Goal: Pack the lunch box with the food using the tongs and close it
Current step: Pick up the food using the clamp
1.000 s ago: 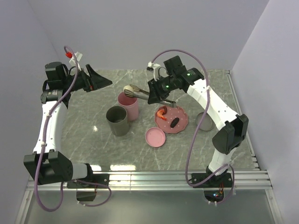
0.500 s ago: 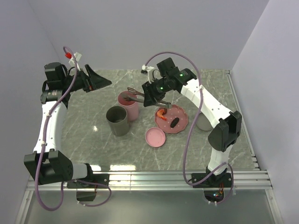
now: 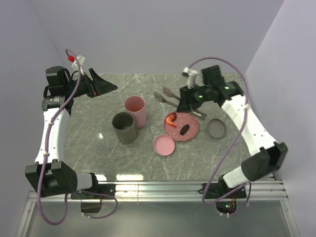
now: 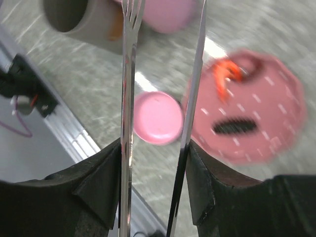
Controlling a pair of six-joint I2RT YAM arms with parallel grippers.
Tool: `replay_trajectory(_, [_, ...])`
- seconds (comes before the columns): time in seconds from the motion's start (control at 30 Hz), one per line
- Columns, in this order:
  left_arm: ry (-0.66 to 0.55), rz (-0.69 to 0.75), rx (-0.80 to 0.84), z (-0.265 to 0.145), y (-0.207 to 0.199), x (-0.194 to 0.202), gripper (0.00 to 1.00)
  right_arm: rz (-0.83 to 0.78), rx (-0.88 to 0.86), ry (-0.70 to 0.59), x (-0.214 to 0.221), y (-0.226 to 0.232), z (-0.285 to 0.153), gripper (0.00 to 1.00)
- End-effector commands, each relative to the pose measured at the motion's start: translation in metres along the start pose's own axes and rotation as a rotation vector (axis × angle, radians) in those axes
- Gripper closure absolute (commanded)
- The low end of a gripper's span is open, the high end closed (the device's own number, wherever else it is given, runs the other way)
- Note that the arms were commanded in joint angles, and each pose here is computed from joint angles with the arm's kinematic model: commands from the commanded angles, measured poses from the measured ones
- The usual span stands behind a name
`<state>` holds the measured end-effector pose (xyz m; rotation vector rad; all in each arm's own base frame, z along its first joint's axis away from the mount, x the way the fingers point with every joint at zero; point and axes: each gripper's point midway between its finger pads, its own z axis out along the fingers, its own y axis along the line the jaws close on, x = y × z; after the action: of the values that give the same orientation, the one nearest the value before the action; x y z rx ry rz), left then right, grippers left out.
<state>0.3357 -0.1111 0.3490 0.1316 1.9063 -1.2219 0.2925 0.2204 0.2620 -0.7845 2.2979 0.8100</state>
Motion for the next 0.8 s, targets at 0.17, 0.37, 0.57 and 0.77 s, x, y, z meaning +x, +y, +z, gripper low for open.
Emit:
replay_trajectory(0.17, [-0.024, 0.084, 0.035, -0.007, -0.02, -0.012, 0.01, 0.272, 0.114, -0.026, 0.069, -0.044, -0.039, 0.42])
replay_trajectory(0.37, [-0.034, 0.08, 0.034, -0.007, -0.02, -0.01, 0.01, 0.304, 0.213, -0.008, 0.113, -0.052, -0.043, 0.39])
replay_trajectory(0.57, [-0.037, 0.093, 0.026, -0.009, -0.021, -0.009, 0.01, 0.326, 0.246, 0.017, 0.133, -0.055, -0.043, 0.39])
replay_trajectory(0.77, [-0.041, 0.093, 0.018, -0.009, -0.019, -0.009, 0.01, 0.396, 0.244, 0.039, 0.136, -0.059, -0.037, 0.37])
